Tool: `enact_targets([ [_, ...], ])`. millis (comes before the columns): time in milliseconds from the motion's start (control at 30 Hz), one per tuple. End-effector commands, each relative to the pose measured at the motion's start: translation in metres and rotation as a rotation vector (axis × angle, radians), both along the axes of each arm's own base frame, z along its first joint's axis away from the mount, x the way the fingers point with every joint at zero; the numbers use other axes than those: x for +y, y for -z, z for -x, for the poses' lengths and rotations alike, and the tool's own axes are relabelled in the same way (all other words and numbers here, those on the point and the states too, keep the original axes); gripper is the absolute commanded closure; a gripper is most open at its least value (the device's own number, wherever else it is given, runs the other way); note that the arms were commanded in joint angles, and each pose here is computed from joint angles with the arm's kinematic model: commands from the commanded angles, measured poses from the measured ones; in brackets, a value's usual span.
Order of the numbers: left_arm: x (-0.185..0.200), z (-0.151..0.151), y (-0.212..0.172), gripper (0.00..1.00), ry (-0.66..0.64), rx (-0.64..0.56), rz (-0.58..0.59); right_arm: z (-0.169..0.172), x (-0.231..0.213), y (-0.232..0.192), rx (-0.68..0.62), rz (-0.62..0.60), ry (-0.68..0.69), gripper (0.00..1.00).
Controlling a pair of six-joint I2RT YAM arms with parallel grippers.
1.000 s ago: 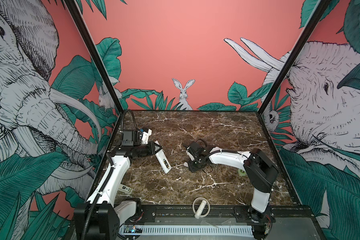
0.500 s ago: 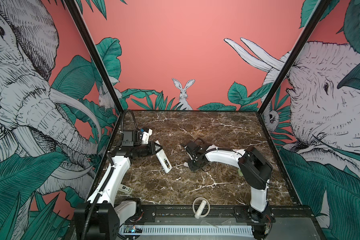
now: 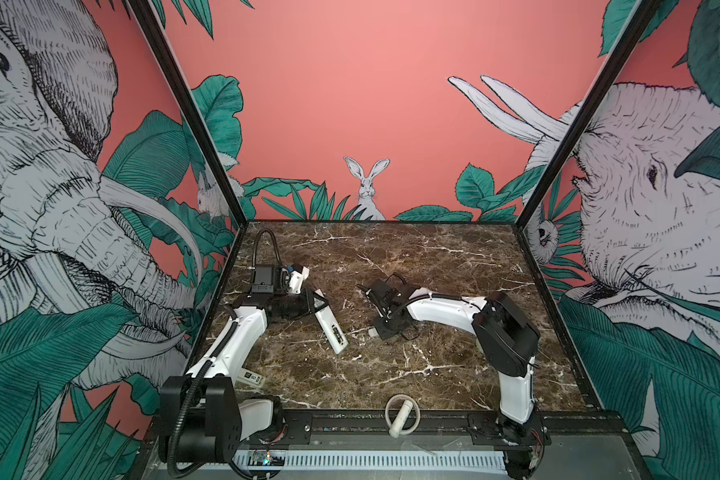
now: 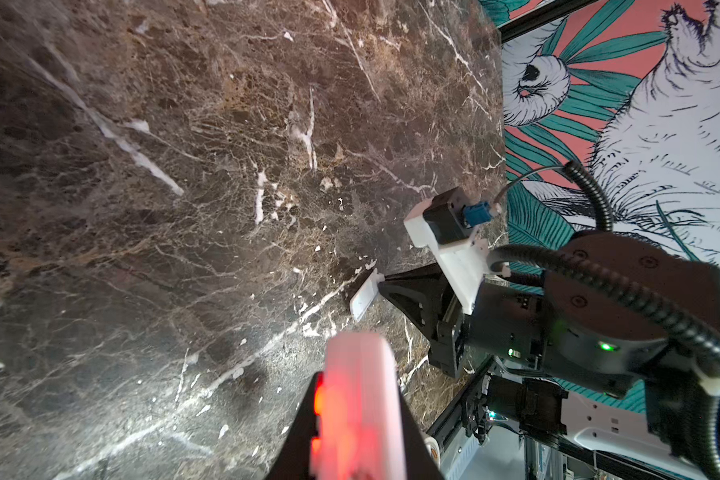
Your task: Load the batteries into the remote control
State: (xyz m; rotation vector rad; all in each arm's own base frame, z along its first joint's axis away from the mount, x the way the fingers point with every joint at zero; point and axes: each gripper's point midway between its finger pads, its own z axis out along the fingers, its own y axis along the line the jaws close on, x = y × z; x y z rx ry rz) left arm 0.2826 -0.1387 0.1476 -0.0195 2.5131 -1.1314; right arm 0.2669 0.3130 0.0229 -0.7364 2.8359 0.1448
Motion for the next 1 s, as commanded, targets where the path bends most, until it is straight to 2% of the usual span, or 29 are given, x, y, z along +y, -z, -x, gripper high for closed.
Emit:
enact_targets([
  [0,-0.01,0.001,0.001,1.0,0.025,0.012,0.021,-0.003,-0.008,-0.007,-0.018,0.034,-0.008,0.94],
  [300,-0.062,0.007,0.031,1.0,0.117,0.075,0.021,0.002,-0.026,-0.019,-0.067,0.039,-0.024,0.98],
  [567,-0.08,0.002,0.055,1.0,0.178,0.147,0.027,0.013,-0.057,-0.036,-0.131,0.062,-0.01,0.98],
  [767,-0.088,-0.003,0.075,1.0,0.195,0.217,0.032,0.022,-0.06,-0.057,-0.207,-0.038,-0.045,0.98],
  [833,-0.081,-0.004,0.085,0.99,0.172,0.241,-0.022,0.026,-0.057,-0.063,-0.233,-0.077,-0.067,0.98],
  [967,-0.074,-0.004,0.098,0.7,0.152,0.273,-0.082,0.034,-0.05,-0.076,-0.281,-0.135,-0.114,0.98],
])
